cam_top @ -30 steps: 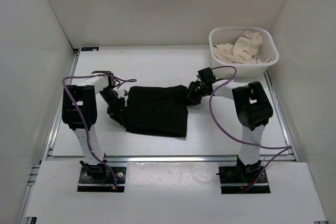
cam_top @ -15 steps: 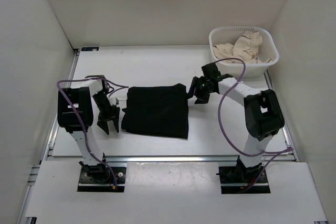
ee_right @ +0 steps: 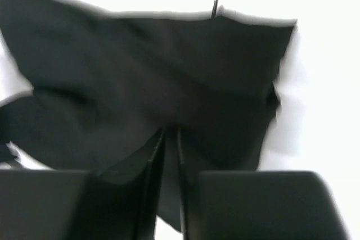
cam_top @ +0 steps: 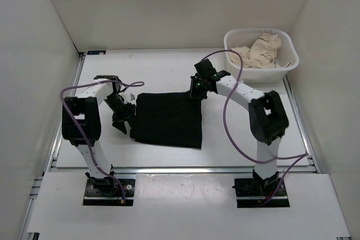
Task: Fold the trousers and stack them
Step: Fold the trousers
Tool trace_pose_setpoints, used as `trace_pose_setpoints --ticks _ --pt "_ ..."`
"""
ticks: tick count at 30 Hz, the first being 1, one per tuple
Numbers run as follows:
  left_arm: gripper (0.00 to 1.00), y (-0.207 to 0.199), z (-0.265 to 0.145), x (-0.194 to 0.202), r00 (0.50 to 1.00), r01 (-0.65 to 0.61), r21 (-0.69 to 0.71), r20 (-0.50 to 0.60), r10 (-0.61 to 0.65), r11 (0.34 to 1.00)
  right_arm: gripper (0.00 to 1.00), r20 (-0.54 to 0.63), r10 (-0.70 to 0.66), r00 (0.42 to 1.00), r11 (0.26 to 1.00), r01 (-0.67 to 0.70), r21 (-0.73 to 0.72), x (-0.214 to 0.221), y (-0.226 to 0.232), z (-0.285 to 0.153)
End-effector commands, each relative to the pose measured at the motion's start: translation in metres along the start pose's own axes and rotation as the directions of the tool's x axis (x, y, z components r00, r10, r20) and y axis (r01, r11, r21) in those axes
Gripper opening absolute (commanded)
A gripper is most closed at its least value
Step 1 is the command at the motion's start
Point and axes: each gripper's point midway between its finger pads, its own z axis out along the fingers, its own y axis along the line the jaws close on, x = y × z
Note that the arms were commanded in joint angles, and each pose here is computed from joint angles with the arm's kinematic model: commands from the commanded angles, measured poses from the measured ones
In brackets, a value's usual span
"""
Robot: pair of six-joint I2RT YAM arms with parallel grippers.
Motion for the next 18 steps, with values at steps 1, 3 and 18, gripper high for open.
trace_pose_setpoints --ticks 1,3,18 --pt "0.58 0.000 0.028 0.015 0.998 0.019 0.054 -0.061 -0.015 0.998 0.17 -0.012 0.077 0.997 0.997 -0.077 -0.009 -0.017 0.003 0.039" --pt "0.58 0.015 0.050 0.027 0.993 0.024 -0.001 -0.114 -0.024 1.000 0.11 -0.005 0.136 0.991 0.991 -0.136 0.003 -0.026 -0.008 0.054" --pt "0.56 0.021 0.053 0.041 0.993 0.011 -0.040 -0.121 -0.016 0.999 0.27 0.168 0.191 0.967 0.982 -0.188 -0.034 -0.077 -0.020 0.054"
